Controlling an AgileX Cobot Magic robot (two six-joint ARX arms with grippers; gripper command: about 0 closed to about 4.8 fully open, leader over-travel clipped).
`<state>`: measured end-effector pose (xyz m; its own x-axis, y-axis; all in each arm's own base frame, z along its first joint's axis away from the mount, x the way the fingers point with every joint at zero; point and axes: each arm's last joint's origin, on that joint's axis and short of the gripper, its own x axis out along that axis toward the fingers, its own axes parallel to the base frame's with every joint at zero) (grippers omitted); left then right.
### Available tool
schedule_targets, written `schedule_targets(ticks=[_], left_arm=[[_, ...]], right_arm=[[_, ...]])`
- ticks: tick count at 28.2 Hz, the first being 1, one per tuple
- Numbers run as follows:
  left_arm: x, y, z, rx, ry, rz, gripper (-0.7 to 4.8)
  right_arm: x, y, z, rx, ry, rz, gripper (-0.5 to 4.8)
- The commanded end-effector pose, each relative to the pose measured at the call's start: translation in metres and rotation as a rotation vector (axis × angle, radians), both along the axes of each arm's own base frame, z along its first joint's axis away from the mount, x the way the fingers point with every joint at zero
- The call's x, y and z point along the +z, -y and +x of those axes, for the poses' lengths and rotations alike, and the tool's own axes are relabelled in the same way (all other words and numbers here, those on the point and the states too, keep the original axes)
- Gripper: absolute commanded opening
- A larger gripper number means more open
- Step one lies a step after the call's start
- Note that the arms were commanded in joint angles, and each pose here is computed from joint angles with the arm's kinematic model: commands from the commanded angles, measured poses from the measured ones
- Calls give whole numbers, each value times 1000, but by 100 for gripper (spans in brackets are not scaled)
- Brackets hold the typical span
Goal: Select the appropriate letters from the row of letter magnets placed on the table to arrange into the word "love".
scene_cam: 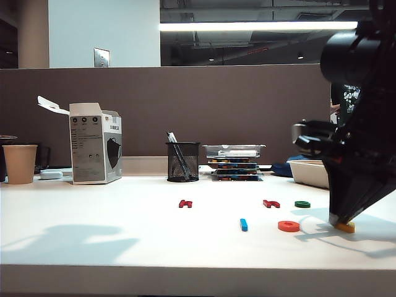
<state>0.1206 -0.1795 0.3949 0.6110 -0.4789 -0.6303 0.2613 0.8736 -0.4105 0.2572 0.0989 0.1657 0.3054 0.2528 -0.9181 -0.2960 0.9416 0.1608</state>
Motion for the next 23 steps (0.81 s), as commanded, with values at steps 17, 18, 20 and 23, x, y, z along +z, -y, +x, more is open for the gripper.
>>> schedule_targets(ticks=[17, 18, 20, 23], left_arm=[[2, 0, 0, 2, 8, -12, -5], [2, 0, 0, 2, 8, -12, -5], [2, 0, 0, 3, 8, -12, -5], [2, 0, 0, 2, 8, -12, -5]], right_arm=[[-4, -2, 3, -20, -22, 9, 63], [-4, -3, 2, -15, -25, 24, 63], [-3, -3, 2, -5, -32, 50, 63], [0, -4, 2, 2, -32, 78, 63]])
